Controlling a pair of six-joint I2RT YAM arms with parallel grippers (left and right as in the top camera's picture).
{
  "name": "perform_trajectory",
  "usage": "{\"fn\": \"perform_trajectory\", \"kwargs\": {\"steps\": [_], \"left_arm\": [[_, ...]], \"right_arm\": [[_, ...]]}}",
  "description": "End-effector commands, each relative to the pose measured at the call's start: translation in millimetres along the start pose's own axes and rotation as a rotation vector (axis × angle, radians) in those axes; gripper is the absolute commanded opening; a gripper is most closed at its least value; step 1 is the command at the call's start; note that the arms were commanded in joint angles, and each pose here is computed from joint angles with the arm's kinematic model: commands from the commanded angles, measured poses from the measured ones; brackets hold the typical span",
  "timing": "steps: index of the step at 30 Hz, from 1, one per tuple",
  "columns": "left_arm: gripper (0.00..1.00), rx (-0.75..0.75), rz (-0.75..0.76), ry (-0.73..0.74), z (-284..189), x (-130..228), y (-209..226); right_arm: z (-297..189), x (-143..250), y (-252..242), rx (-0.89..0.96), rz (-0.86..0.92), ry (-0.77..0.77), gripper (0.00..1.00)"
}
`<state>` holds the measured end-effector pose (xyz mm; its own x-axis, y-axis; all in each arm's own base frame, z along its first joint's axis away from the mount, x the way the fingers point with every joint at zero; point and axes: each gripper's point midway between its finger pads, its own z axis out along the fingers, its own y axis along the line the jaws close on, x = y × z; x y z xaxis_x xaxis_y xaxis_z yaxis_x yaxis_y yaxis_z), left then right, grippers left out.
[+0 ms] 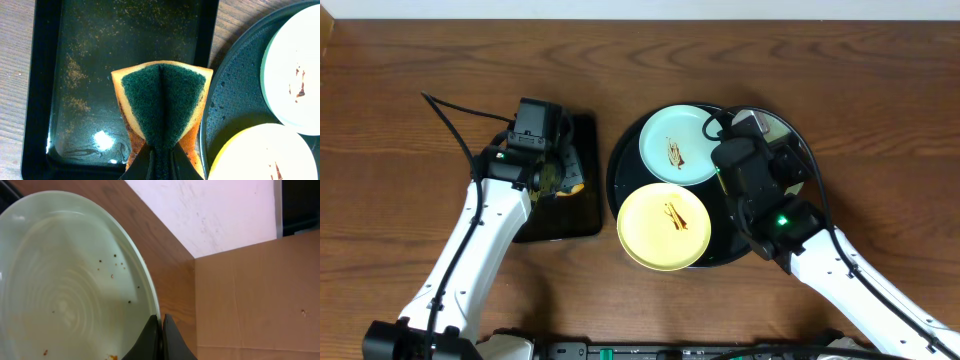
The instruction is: Clean dirty plates on tray and stack at the side
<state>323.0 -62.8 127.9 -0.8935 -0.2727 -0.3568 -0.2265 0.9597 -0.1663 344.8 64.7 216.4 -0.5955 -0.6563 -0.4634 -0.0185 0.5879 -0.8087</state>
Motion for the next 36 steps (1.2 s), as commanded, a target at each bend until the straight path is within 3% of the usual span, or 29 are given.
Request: {"fn": "perform_trajectory", "kwargs": {"steps": [1, 9, 21, 28, 36], "left_arm": [[0.08, 0.001, 0.008, -0.026, -7.4, -5.0, 1.1], [0.08, 0.001, 0.008, -0.026, -7.4, -4.9, 1.1], [0.07, 0.001, 0.008, -0.026, -7.4, -5.0, 1.1], [0.07, 0.001, 0.008, -0.026, -7.4, -4.9, 1.1], [0.08, -0.002, 0.009, -0.02, -7.4, -3.6, 1.8]], "right_arm": [[-2.9, -7.2, -9.3, 0.024, 0.121, -0.009, 0.01], [43.2, 50.2, -7.8, -0.134, 0.495, 0.203, 0.01], [89.8, 149.9, -43.2, -0.292, 1.012, 0.502, 0.01], [95.8, 201.4, -57.2, -0.214, 1.13, 0.624, 0.01], [104.0, 238.1, -21.9, -0.24, 1.244, 0.818, 0.01]]}}
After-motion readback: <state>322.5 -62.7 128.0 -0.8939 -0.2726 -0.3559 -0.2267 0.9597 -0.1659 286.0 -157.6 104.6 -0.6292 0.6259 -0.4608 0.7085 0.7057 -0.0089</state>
